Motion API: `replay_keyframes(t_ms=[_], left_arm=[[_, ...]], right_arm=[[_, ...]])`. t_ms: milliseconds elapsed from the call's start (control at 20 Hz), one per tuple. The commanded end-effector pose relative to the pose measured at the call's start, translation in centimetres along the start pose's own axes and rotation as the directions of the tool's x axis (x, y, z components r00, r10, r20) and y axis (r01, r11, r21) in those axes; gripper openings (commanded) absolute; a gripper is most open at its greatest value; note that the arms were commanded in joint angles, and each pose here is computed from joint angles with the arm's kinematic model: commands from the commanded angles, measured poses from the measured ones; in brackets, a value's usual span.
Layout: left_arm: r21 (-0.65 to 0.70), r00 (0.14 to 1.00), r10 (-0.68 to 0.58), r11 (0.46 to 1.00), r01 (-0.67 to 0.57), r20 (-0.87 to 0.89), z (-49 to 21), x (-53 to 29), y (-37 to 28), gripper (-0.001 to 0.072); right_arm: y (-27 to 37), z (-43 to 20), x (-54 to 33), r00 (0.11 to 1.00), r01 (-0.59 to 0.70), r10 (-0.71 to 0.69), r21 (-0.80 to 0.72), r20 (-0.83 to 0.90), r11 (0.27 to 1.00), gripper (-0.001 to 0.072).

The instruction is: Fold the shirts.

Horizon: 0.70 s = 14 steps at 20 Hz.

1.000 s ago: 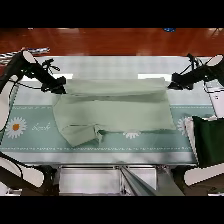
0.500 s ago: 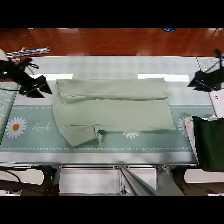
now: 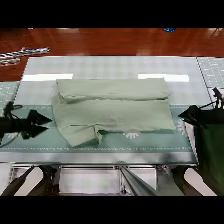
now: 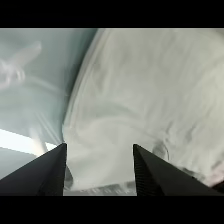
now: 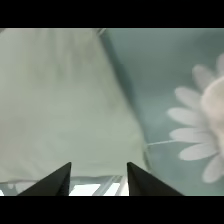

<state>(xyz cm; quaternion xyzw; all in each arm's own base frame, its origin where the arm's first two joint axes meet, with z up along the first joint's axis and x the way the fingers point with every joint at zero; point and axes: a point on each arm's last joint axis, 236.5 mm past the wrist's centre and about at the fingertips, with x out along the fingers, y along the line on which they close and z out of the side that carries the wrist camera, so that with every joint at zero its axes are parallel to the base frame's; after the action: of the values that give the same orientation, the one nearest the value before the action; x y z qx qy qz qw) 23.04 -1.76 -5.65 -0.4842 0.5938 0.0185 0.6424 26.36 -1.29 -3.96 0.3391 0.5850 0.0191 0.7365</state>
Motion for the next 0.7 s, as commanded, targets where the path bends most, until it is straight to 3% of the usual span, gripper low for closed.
replay_keyframes(t_ms=[0, 250, 500, 550, 600, 650], left_arm=[[-0.082, 0.995, -0.088, 0.993, 0.083, -0.053, -4.3, 3.3, 1.0, 0.0507], [-0.016, 0.993, 0.057, 0.998, -0.059, -0.107, -5.8, 5.0, 3.1, 0.0507], [0.057, 0.994, 0.091, 0.995, -0.087, -0.068, -5.1, 7.3, 2.5, 0.0499], [0.069, 0.993, 0.096, 0.993, -0.091, -0.069, -5.2, 7.8, 2.4, 0.0328], [0.075, 0.993, 0.097, 0.993, -0.092, -0.064, -5.1, 8.3, 2.2, 0.0044], [0.079, 0.994, 0.095, 0.993, -0.091, -0.057, -4.8, 8.5, 2.0, 0.0019]], right_arm=[[1.7, -2.0, 0.4, 0.995, -0.082, 0.083, -0.01, 0.059, 0.997, 0.0409], [2.4, -2.3, -0.5, 0.993, -0.087, 0.09, -0.04, 0.08, 0.995, 0.0408], [2.6, -2.1, -0.6, 0.991, -0.093, 0.095, -0.032, 0.091, 0.995, 0.0408], [2.4, -1.7, -0.6, 0.99, -0.085, 0.086, -0.019, 0.107, 0.996, 0.0408], [1.8, -1.2, -0.6, 0.99, -0.066, 0.065, 0.002, 0.127, 0.998, 0.0408], [0.6, -0.9, -0.7, 0.99, -0.018, 0.014, 0.027, 0.141, 0.999, 0.0408]])
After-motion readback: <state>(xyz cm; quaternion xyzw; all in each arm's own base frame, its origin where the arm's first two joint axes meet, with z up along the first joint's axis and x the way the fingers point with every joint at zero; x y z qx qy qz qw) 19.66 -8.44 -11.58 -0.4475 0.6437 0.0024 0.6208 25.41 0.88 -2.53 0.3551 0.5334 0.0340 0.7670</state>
